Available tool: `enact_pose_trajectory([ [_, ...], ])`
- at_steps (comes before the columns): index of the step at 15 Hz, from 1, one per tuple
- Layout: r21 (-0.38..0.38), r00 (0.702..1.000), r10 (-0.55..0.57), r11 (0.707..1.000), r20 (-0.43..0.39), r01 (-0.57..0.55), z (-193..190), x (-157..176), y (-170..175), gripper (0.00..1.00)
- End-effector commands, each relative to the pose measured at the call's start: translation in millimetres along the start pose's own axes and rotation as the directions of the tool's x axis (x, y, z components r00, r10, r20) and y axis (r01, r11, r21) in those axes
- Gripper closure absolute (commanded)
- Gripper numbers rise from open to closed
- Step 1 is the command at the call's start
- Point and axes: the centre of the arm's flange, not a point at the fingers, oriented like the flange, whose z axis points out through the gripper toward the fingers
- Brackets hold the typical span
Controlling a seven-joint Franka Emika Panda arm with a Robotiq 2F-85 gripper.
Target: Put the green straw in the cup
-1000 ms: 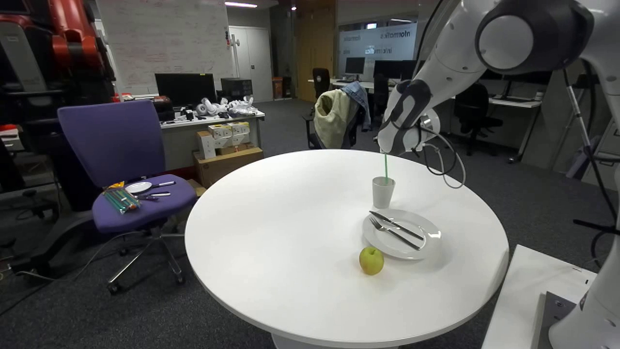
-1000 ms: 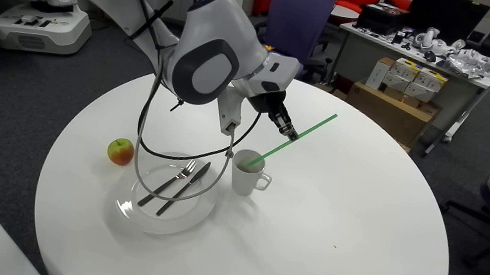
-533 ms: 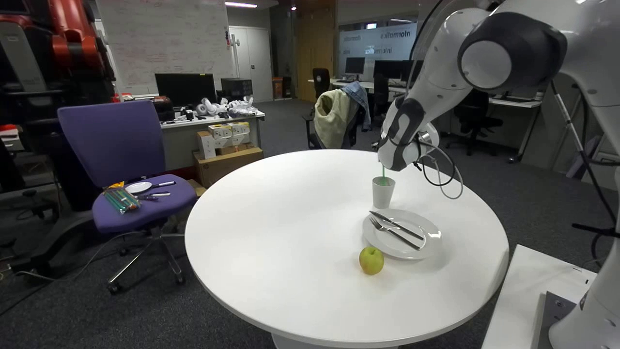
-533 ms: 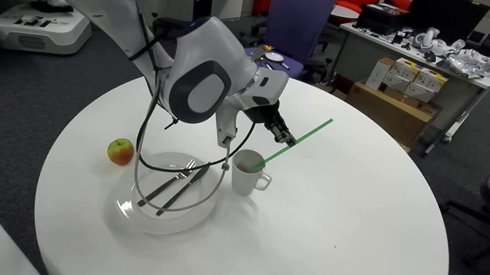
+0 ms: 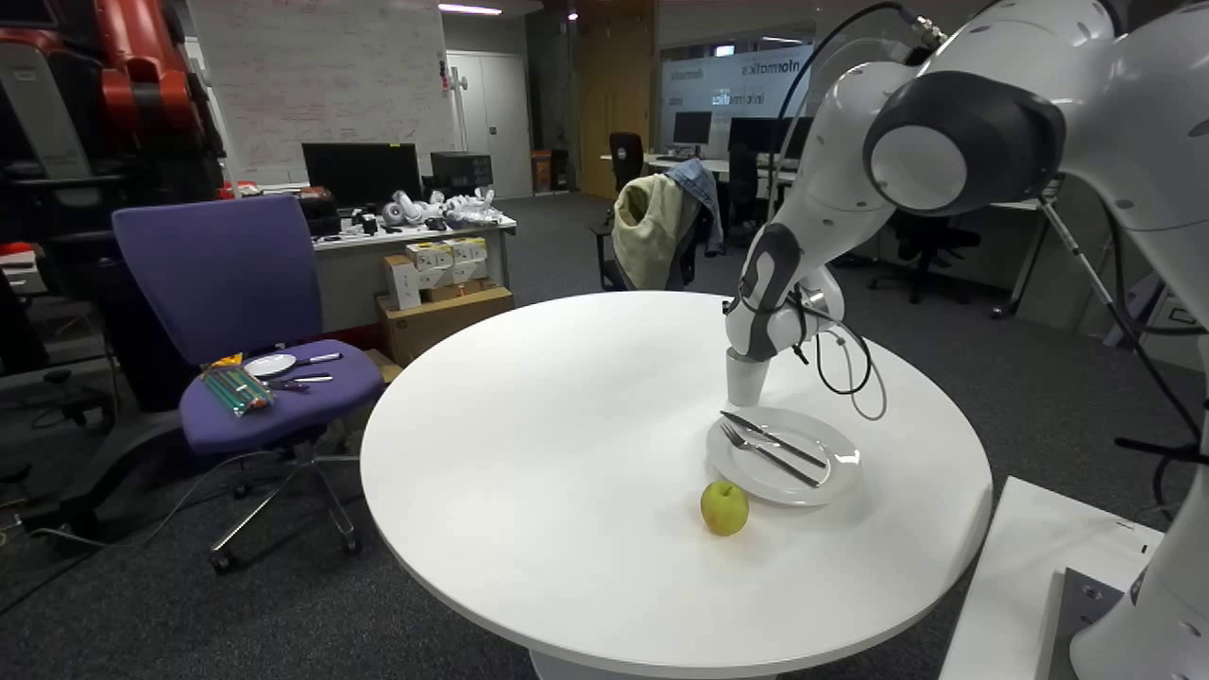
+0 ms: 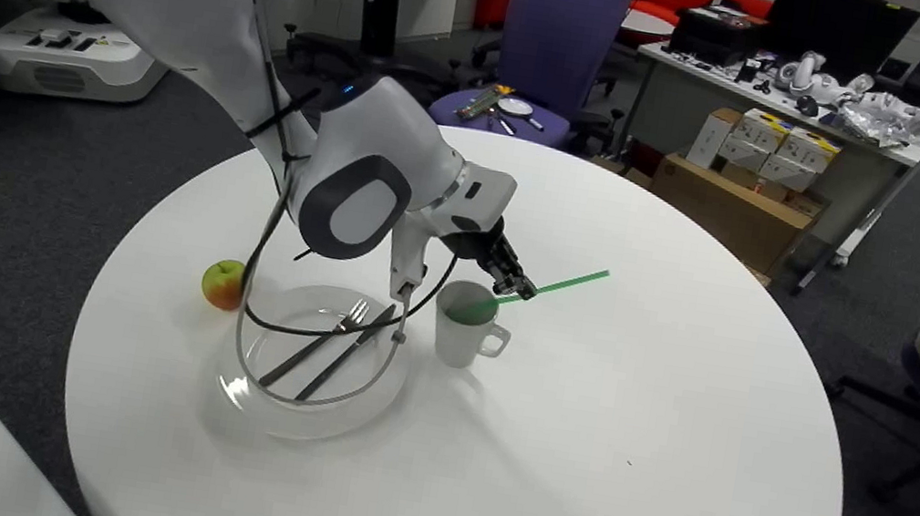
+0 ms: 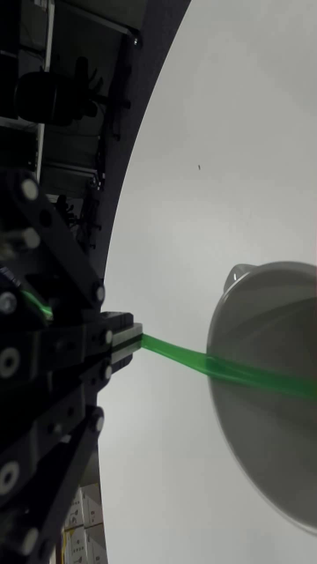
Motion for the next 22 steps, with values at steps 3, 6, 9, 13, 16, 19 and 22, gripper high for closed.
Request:
enact_pose_trajectory([
  [3,0.014,1.0,0.011,1.0,-0.023,-0.011,-8.6,-2.3,2.6,0.69],
  [6,0.028,0.998,0.033,0.999,-0.047,-0.032,-22.7,7.9,7.1,0.46],
  [9,0.05,0.994,0.061,0.997,-0.088,-0.057,-41.4,28.0,14.0,0.24],
  [13,0.088,0.982,0.114,0.991,-0.147,-0.102,-71.9,56.8,28.3,0.0],
  [16,0.121,0.973,0.158,0.983,-0.168,-0.139,-99.5,79.3,43.6,0.0],
  [19,0.155,0.989,0.14,0.979,-0.054,-0.131,-120.4,98.5,58.0,0.0],
  [22,0.163,0.992,0.087,0.981,0.096,-0.102,-131.8,109.2,65.1,0.0],
])
